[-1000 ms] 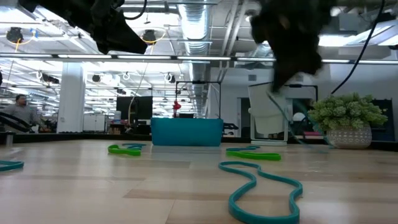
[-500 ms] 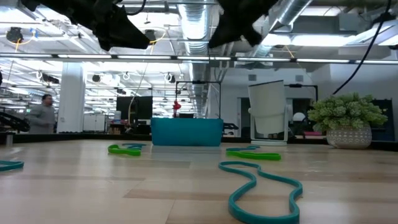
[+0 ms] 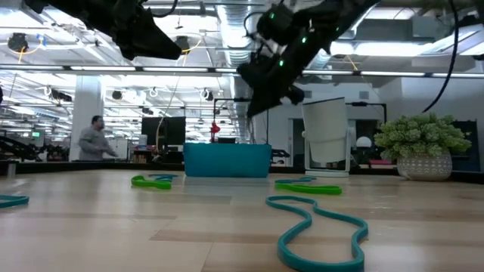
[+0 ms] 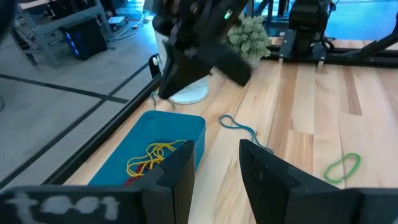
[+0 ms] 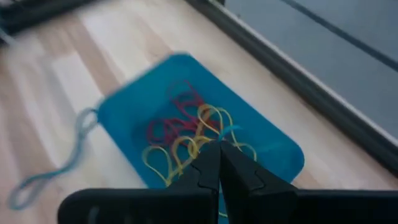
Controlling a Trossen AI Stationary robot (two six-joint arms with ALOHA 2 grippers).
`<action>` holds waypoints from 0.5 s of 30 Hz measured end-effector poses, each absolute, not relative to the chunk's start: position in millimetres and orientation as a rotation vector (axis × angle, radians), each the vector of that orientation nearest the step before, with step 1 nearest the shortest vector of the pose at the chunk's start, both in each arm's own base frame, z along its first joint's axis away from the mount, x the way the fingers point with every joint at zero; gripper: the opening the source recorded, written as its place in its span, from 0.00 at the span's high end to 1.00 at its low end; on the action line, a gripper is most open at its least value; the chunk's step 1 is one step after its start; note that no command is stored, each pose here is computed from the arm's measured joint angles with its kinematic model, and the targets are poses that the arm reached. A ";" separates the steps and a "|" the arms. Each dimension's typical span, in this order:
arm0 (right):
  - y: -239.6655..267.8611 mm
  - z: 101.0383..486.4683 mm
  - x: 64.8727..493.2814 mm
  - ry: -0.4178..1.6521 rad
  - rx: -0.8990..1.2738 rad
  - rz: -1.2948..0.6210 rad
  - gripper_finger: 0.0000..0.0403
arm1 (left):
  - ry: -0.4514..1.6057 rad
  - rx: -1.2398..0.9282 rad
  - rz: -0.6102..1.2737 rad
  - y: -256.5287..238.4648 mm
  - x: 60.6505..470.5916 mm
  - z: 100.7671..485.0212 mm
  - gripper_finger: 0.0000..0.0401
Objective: Pick and place items into bin
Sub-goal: Put the blue rubber band into the blue bin
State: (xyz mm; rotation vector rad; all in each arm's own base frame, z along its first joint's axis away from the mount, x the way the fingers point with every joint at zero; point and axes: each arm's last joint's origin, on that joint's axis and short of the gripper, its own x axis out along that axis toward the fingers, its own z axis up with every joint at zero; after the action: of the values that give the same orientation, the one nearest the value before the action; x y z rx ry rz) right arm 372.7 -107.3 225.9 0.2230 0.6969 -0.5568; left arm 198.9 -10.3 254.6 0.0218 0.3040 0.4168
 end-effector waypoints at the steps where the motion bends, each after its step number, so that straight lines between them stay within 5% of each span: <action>1: -108.9 220.9 373.7 0.711 0.224 -0.561 1.00 | 0.306 0.023 0.417 -10.3 198.8 254.5 0.71; 15: -119.4 190.5 376.1 0.818 0.244 -0.593 0.94 | 0.305 0.025 0.425 -10.0 198.7 254.6 0.71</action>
State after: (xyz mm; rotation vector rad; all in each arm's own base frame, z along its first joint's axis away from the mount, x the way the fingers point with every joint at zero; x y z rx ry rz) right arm 376.1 -119.4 190.5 0.2435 0.8179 -0.5929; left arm 198.7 -10.0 254.6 0.0248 0.3045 0.4252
